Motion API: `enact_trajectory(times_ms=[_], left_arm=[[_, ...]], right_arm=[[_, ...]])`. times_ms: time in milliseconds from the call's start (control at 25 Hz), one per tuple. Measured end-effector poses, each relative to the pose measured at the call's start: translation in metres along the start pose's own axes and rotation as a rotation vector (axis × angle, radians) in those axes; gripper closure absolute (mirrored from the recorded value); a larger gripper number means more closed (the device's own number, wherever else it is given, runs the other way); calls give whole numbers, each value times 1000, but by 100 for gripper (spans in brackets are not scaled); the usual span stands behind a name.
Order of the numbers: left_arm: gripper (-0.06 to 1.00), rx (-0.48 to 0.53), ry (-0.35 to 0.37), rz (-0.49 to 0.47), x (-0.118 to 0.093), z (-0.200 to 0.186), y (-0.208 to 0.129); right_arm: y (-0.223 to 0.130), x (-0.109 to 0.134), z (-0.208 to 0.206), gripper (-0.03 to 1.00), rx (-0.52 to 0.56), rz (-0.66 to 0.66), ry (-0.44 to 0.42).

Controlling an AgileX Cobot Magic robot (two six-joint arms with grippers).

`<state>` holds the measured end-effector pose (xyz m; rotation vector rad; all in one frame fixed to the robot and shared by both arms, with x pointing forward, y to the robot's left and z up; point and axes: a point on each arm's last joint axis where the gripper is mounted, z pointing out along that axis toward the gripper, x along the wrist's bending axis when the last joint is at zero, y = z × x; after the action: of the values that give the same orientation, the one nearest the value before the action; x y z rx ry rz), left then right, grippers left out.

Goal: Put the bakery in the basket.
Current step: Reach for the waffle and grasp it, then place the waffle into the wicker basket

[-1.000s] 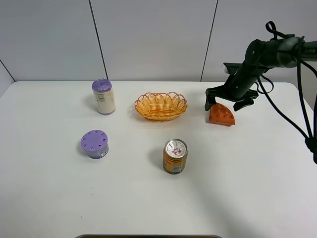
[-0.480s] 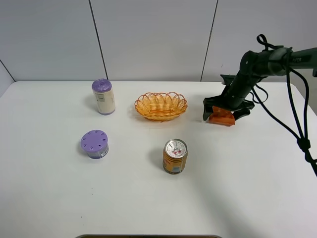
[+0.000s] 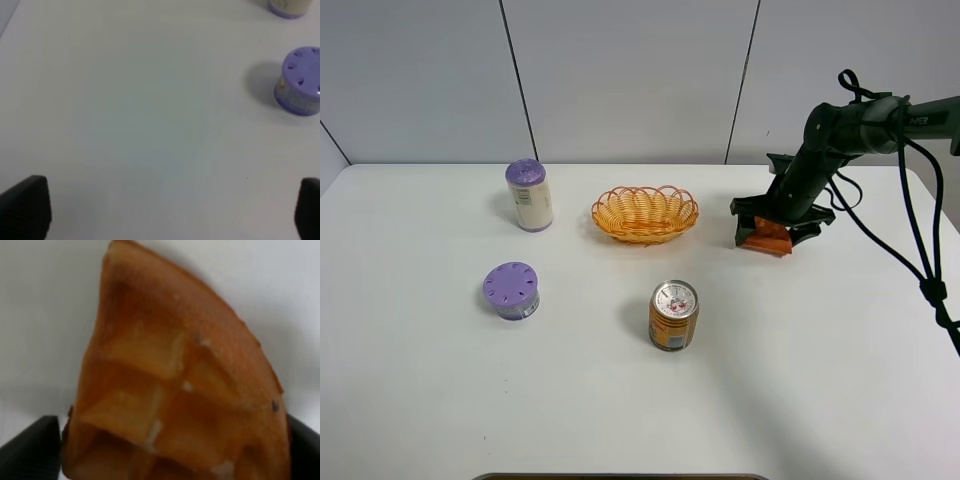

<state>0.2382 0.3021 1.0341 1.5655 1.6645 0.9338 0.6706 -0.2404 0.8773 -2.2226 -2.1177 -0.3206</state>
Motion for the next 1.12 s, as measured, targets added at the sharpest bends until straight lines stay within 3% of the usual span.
enact_trajectory(times_ms=[120,1120], left_arm=[[-5,0,0,0,0,0,0],[-5,0,0,0,0,0,0]], right_arm=[[0,0,0,24,4,0,0],[0,1,-7,26,-10,-4,2]])
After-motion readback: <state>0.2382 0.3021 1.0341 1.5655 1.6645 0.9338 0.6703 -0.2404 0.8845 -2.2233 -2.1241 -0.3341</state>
